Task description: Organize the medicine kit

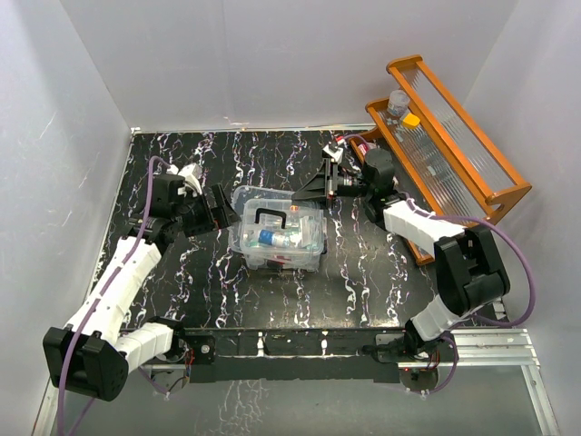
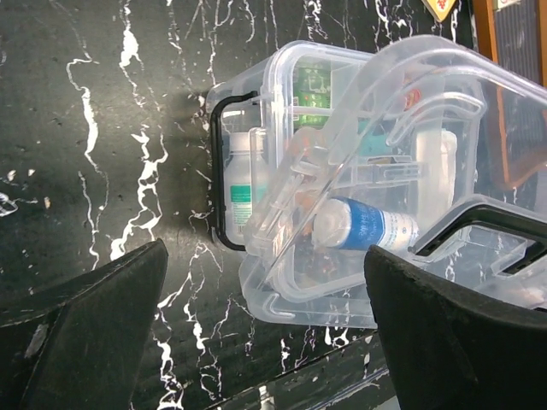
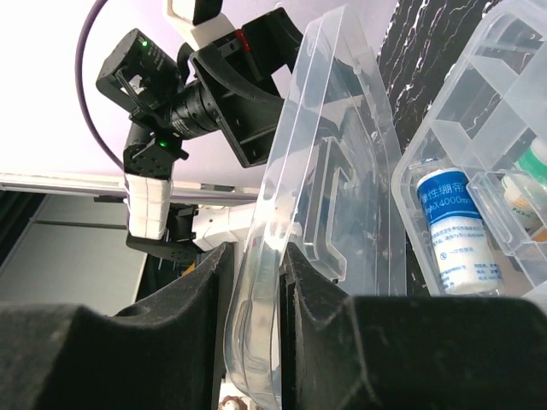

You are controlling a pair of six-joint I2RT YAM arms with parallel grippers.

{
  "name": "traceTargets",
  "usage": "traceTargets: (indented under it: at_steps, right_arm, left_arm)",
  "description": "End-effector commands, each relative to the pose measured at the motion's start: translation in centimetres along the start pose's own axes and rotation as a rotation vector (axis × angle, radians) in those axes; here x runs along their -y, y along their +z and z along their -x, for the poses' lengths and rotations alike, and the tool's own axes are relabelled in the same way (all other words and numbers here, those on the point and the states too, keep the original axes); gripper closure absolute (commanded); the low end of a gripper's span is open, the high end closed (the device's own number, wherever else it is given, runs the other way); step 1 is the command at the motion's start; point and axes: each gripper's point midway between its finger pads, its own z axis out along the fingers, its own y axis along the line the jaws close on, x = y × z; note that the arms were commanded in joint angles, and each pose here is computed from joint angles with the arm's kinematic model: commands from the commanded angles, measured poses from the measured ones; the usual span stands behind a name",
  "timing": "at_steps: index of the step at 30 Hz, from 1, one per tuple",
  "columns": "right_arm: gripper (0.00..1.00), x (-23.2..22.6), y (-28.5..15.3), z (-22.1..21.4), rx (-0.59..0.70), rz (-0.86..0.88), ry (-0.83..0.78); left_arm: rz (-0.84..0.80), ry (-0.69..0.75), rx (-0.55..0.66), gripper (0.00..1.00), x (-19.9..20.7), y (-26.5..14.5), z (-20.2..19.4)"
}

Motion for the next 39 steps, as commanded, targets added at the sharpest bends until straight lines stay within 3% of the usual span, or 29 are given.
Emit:
traceTargets:
  at_steps: [1, 11, 20, 32, 39]
  right_arm:
    - [0.81, -0.5, -0.4, 0.8, 0.014, 0.044, -0.052]
    - [0.79, 3.0, -2.0, 2.9, 0.087, -0.014, 0.014]
    - [0.74, 5.6, -2.4, 4.6, 0.127, -0.076, 0.038]
    - [0.71, 9.4, -2.8, 6.7, 0.175, -0.160, 0.080]
    - [0.58, 10.3, -2.8, 8.0, 0.206, -0.195, 0.059]
  left_arm:
    - [-0.102, 0.027, 0.024, 0.03, 1.5, 0.7, 0.5]
    - [-0.177, -0.044, -0.038, 0.18, 2.6, 2.3, -0.1]
    - [-0.169, -0.070, -0.069, 0.21, 2.0, 3.3, -1.1]
    - [-0.179, -0.131, -0.127, 0.35, 1.8, 4.7, -2.3]
    - [-0.147, -0.134, -0.140, 0.40, 1.0, 5.0, -2.8]
